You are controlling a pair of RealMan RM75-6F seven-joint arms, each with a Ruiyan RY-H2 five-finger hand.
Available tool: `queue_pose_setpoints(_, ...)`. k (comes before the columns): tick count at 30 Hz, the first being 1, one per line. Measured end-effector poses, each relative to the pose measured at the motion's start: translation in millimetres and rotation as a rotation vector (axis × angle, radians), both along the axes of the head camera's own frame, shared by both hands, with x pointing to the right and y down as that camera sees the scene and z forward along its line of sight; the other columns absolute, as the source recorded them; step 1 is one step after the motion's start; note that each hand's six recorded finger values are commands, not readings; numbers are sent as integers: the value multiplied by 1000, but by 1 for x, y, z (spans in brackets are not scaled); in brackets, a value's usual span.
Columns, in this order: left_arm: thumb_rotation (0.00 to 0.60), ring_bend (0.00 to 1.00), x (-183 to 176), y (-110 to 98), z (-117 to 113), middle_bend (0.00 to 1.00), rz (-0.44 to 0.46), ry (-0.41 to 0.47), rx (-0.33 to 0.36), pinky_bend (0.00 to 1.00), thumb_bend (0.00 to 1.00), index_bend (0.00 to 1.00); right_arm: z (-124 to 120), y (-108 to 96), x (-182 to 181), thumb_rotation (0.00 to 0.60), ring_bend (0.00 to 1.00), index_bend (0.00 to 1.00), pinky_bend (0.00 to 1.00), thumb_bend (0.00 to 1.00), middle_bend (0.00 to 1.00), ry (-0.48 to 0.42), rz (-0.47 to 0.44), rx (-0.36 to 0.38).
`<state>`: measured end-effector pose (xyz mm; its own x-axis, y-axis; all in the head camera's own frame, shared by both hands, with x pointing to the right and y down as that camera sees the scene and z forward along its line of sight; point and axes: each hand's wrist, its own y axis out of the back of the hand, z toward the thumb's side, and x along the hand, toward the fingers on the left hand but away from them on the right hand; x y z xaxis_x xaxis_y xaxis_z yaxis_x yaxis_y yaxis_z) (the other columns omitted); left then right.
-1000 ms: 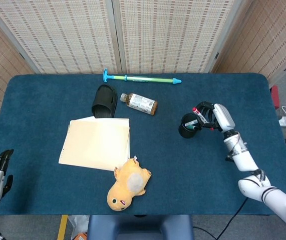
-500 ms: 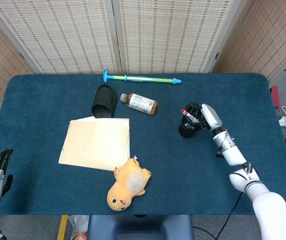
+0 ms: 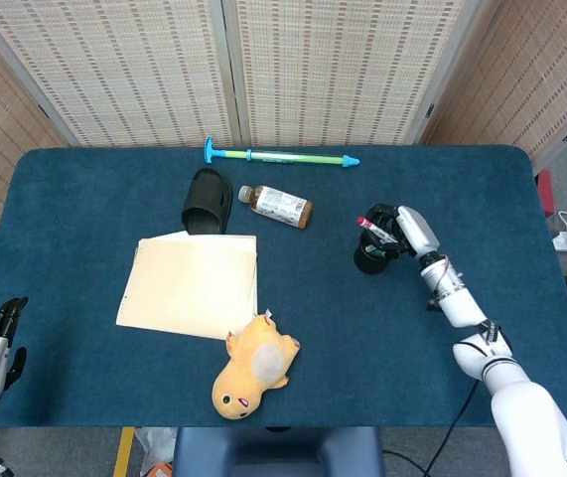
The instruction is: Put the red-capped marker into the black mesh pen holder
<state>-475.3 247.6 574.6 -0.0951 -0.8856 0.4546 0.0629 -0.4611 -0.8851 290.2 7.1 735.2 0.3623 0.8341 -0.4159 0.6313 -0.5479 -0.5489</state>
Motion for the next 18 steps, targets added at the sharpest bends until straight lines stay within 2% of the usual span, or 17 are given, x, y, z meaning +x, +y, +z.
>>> queue_pose_setpoints(7, 600, 228, -1, -1, 0, 100, -4, -4, 3, 461, 429, 92, -6, -8, -7, 600, 559, 796, 732, 553, 606, -21, -1, 16)
queue_pose_setpoints(18, 600, 229, -3, -2, 0, 100, -12, -16, 7, 461, 429, 92, 4, -9, -23, 600, 560, 796, 733, 553, 606, -50, 14, -12)
